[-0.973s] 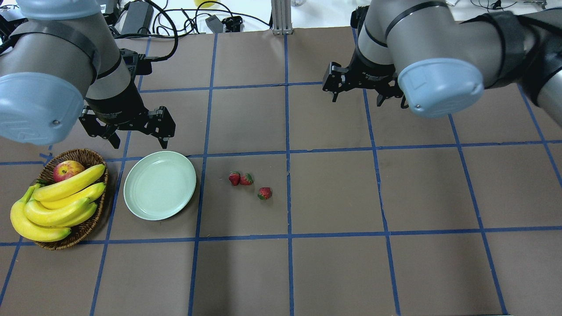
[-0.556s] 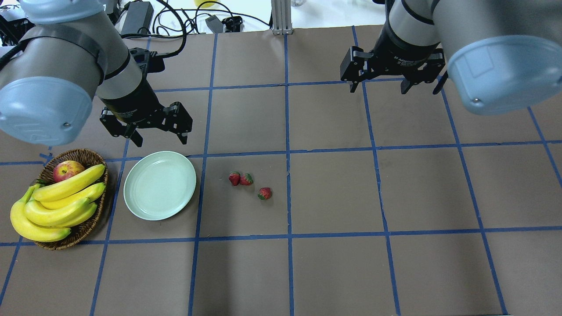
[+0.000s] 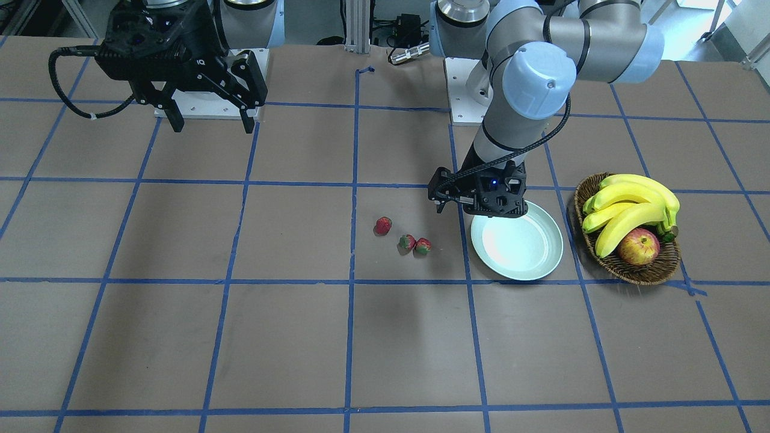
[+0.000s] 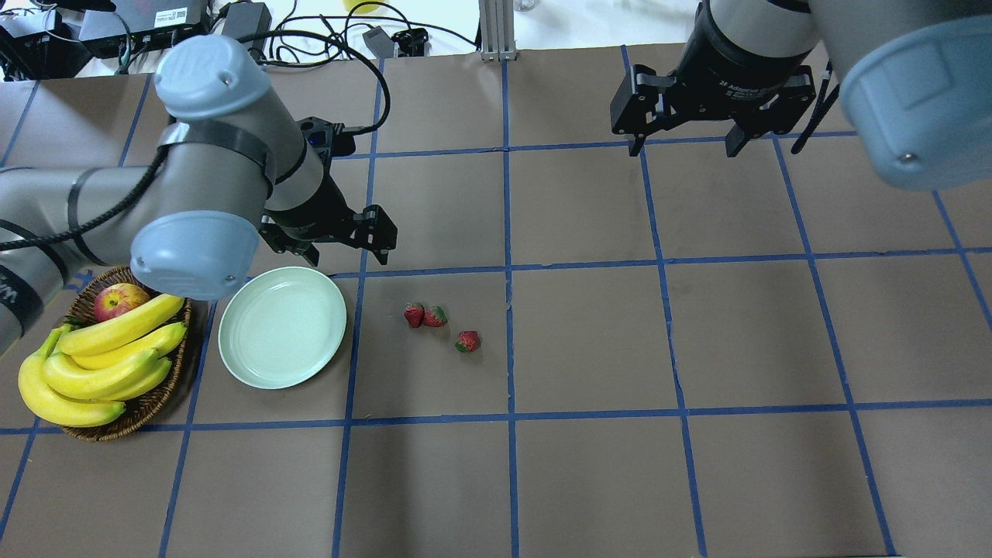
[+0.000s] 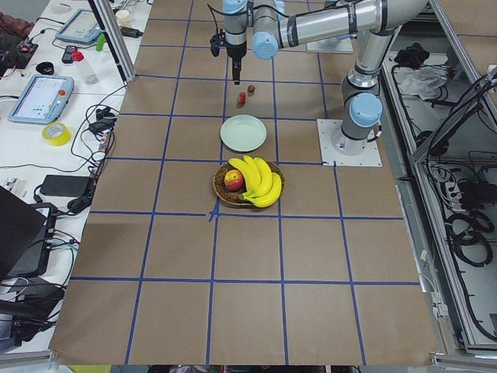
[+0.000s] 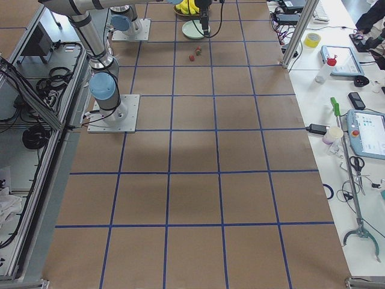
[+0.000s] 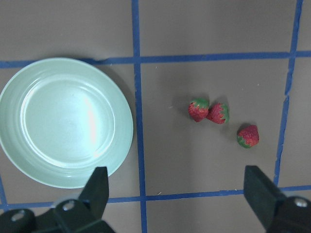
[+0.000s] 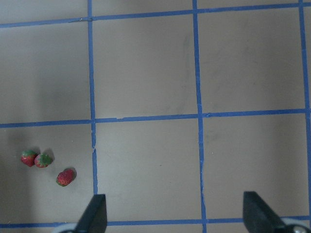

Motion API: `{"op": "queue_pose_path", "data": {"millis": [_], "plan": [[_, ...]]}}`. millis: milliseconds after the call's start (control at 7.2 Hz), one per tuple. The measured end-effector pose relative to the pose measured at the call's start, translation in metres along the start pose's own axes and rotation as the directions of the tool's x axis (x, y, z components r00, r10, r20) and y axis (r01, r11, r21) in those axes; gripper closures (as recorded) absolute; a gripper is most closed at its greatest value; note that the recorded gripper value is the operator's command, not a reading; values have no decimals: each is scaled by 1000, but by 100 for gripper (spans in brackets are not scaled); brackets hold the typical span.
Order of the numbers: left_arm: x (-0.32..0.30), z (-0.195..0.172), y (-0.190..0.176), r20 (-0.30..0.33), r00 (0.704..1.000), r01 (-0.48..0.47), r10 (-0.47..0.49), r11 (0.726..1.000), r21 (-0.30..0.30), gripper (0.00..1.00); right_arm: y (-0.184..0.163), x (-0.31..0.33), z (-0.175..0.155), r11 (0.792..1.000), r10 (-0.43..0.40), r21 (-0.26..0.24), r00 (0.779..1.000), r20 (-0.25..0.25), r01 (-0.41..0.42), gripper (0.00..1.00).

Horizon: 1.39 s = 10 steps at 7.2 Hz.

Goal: Collect all strawberries into plate
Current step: 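Lower the left gripper over the strawberry cluster beside the plate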

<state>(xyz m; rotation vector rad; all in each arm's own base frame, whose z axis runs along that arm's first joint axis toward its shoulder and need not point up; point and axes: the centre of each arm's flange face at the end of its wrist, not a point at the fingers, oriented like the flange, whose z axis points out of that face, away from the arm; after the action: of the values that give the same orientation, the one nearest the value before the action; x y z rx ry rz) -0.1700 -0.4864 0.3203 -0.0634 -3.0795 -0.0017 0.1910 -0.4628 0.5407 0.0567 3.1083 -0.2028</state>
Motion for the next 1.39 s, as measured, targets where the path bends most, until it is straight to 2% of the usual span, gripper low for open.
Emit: {"op": "queue_pose_path", "data": {"millis": [139,417,695,973,1390], "plan": [[0,20,2,-2,1000,-1,1,1000,-11,0,-6,0,-6,999,-1,-42,1000,-15,0,0],[6,51,1,-54,999,-5,3,999,-38,0,-13,1,-6,997,-11,-83,1000,-27,9,0],[16,82,-1,-81,996,-25,22,999,-30,0,-14,2,-5,996,-29,-87,999,-25,27,0],[33,110,0,-84,995,-62,58,997,-40,0,-15,2,-4,992,-94,-87,995,-18,92,0],[41,136,0,-80,994,-85,79,994,-74,0,-15,2,-5,992,-100,-84,995,-17,98,0]]}}
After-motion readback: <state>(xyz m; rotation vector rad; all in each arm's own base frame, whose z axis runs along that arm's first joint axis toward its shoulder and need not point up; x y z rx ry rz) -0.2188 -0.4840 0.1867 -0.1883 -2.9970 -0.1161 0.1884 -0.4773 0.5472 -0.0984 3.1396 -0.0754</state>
